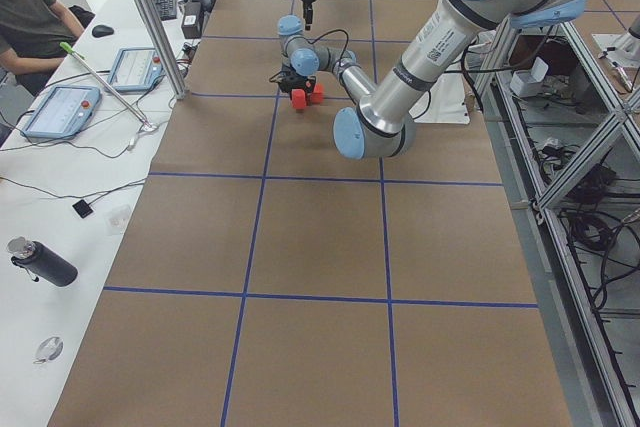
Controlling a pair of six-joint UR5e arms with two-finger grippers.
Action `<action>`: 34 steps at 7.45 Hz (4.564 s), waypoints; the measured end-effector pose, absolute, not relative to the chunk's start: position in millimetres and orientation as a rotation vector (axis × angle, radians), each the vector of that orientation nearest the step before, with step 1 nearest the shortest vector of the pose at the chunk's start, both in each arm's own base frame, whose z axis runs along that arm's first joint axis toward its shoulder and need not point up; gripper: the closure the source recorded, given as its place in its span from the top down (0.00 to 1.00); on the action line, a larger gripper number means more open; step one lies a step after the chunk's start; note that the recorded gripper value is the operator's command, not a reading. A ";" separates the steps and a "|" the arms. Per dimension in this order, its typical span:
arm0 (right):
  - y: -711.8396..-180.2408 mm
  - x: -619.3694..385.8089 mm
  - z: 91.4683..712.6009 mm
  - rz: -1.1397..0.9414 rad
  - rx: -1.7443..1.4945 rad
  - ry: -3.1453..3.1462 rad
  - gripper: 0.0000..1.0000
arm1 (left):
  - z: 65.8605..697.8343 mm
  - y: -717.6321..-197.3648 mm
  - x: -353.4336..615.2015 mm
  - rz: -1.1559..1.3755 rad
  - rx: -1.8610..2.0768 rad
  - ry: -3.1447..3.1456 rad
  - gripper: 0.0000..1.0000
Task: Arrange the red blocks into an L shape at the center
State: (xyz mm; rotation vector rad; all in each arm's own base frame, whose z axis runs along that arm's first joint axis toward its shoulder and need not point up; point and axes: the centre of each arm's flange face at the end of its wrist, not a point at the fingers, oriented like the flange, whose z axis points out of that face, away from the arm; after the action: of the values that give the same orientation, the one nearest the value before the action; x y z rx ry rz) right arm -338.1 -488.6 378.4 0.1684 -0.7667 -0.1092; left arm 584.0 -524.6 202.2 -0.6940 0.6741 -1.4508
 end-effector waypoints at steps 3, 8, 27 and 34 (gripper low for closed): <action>-488.2 -337.7 377.0 -0.110 0.171 -0.768 1.00 | 199.6 -519.7 586.8 -1.452 -0.703 0.677 0.00; -488.2 -336.6 376.8 -0.109 0.171 -0.769 1.00 | 196.8 -517.5 586.8 -1.451 -0.707 0.683 0.99; -487.8 -337.2 377.3 -0.108 0.171 -0.768 1.00 | 255.6 -482.8 552.4 -1.355 -0.788 0.657 1.00; -487.5 -337.1 380.8 -0.108 0.165 -0.764 1.00 | 243.5 -481.8 568.0 -1.341 -0.788 0.659 1.00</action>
State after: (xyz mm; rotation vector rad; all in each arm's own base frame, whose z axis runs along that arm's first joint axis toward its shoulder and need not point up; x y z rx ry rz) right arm -337.1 -487.5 380.8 0.1652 -0.7645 -0.1078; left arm 568.0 -481.8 243.5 -0.7880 0.6587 -1.3414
